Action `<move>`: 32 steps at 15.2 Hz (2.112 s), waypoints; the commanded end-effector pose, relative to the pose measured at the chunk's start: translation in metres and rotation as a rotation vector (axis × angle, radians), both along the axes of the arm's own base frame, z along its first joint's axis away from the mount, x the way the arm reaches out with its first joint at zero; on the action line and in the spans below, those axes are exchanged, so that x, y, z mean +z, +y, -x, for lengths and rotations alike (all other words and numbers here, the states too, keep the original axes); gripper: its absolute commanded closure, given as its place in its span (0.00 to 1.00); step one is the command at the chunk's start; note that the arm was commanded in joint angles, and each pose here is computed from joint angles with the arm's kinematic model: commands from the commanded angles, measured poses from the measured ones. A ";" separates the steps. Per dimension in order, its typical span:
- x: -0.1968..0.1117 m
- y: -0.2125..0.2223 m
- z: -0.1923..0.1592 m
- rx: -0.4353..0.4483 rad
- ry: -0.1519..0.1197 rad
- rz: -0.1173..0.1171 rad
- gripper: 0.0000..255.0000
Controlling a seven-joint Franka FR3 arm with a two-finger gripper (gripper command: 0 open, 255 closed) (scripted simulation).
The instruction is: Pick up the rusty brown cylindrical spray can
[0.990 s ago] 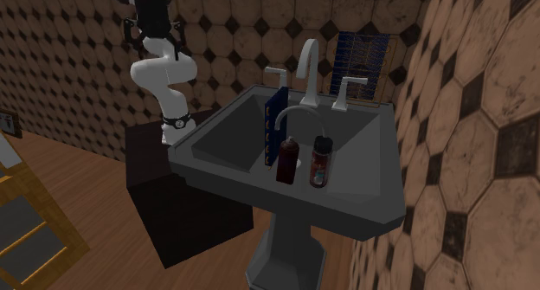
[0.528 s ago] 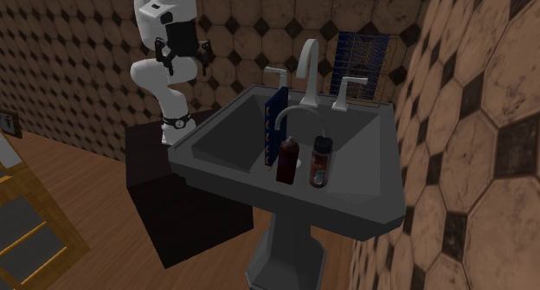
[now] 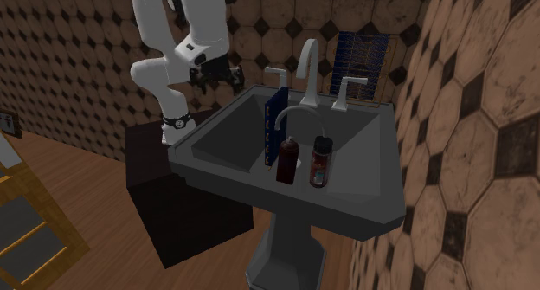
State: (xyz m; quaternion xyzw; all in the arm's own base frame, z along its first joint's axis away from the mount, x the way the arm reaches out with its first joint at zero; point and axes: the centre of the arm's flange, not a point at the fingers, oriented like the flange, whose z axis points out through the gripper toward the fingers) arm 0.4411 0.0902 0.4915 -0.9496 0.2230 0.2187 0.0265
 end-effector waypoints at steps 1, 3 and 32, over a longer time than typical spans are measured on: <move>-0.018 0.011 -0.020 -0.043 0.046 -0.024 0.00; -0.036 0.023 -0.037 -0.083 0.091 -0.046 0.00; -0.246 0.114 -0.167 -0.414 0.458 -0.235 1.00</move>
